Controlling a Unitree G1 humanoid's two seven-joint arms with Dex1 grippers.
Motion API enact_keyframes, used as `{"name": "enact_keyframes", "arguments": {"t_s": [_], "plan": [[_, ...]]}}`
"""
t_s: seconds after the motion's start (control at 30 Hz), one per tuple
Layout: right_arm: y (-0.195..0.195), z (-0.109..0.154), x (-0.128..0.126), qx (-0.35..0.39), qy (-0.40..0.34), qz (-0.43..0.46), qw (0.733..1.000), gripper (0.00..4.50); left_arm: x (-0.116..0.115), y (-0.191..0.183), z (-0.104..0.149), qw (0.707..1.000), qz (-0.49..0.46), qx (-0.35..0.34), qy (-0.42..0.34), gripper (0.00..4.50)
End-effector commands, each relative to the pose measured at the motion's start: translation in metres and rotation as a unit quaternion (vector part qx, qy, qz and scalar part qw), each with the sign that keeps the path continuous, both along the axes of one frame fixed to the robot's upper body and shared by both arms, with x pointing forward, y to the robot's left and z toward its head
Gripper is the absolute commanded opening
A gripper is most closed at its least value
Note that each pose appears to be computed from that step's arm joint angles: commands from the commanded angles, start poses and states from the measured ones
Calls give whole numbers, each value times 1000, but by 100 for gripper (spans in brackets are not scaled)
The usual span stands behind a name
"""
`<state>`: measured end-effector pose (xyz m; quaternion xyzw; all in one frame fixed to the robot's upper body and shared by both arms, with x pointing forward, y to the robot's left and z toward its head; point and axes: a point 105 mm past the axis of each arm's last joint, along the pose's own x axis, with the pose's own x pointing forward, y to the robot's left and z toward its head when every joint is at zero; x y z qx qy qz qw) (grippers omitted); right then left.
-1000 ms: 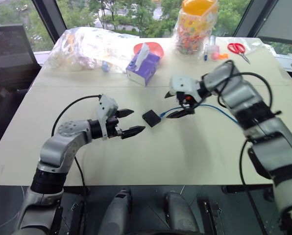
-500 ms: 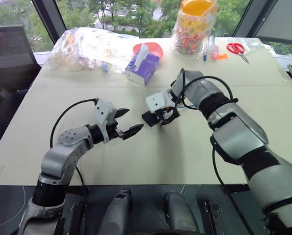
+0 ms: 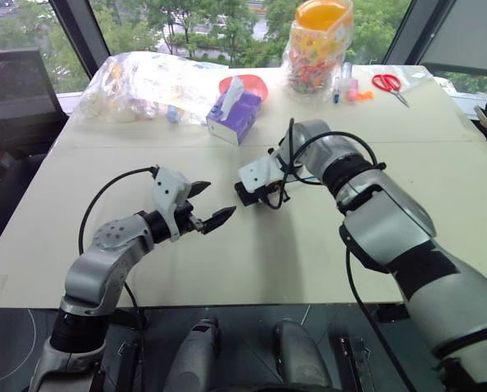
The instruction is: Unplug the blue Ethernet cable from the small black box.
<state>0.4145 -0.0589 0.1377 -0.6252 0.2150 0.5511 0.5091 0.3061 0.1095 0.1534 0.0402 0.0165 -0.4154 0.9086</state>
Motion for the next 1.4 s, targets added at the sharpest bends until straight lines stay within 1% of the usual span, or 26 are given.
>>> {"name": "enact_keyframes", "arguments": {"t_s": [0.03,0.13,0.2,0.23,0.3,0.33,0.4,0.43,0.47,0.53,0.6,0.67,0.77,0.93,1.2,1.3,1.4], "plan": [[0,22,7,51,-51,21,997,7,3,1,21,999,-3,-9,-38,450],[1,38,10,127,-103,50,985,7,10,-1,32,998,-2,-42,-42,450],[-4,54,11,198,-172,63,963,7,14,-4,36,998,-11,-48,-42,450],[-10,62,12,226,-218,65,947,7,15,-6,38,998,-17,-51,-40,450],[-19,71,7,257,-285,70,921,7,16,-5,42,997,-28,-61,-34,450],[-24,72,2,271,-310,68,909,7,18,-5,46,996,-33,-72,-30,450],[-26,83,-17,328,-372,73,865,7,21,-7,53,994,-53,-93,-21,450],[-26,87,-25,355,-392,61,847,7,21,-9,56,993,-64,-100,-17,450],[-27,87,-31,368,-396,49,840,7,21,-9,58,992,-73,-106,-12,450],[-28,80,-54,357,-423,62,831,7,20,-12,63,987,-104,-124,7,450],[-27,77,-70,364,-431,57,824,7,21,-14,64,985,-123,-120,18,450],[-25,78,-80,387,-422,30,819,7,22,-17,63,984,-136,-109,24,450],[-18,78,-90,384,-419,34,822,7,23,-20,64,982,-153,-104,29,450],[-11,80,-96,375,-418,51,826,7,21,-25,65,979,-174,-97,32,450],[-3,76,-99,362,-406,76,836,7,21,-27,65,979,-178,-97,29,450],[-1,76,-100,363,-405,80,835,0,21,-27,64,979,-178,-97,29,372],[3,77,-103,360,-406,93,835,0,20,-29,56,980,-176,-82,33,243]]}}
